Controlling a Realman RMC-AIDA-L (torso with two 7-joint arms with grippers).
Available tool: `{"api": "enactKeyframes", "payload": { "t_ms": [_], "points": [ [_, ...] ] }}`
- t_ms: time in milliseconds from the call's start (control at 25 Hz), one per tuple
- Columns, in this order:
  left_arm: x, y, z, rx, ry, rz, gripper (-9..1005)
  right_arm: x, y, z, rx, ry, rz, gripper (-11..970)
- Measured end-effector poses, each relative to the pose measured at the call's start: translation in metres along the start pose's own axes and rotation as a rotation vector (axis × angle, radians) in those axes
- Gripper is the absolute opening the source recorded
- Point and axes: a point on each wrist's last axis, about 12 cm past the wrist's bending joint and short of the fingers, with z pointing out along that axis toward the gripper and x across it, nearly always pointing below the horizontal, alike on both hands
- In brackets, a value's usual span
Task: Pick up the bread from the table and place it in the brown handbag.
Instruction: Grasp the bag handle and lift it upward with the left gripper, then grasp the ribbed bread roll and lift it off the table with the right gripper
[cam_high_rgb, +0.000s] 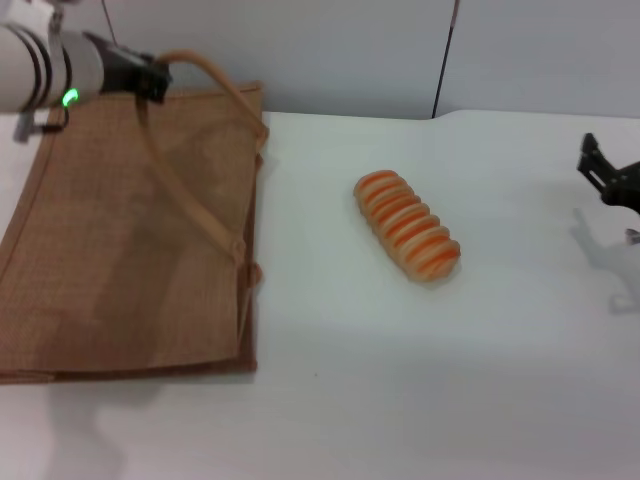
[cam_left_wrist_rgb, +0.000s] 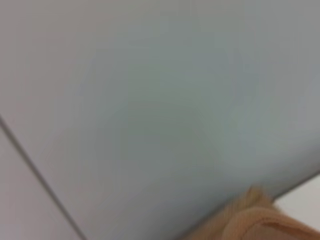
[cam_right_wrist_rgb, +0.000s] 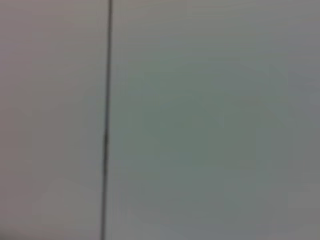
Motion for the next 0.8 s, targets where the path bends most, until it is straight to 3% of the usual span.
{"api": "enactKeyframes", "payload": {
  "t_ms": [200, 400, 800],
  "points": [
    [-0.037, -0.002, -0.029, -0.007, -0.073, 0.079, 121, -0.002, 0.017, 0.006, -0.074, 0.044, -0.022, 862],
    [-0.059, -0.004, -0.05, -0.006, -0.121, 0.118, 120, -0.01, 0.042, 0.011, -0.185, 0.051, -0.071, 863],
    [-0.077, -0.009, -0.072, -0.017, -0.142, 0.181, 120, -0.028, 0.081, 0.019, -0.331, 0.099, -0.14, 864]
  ]
}}
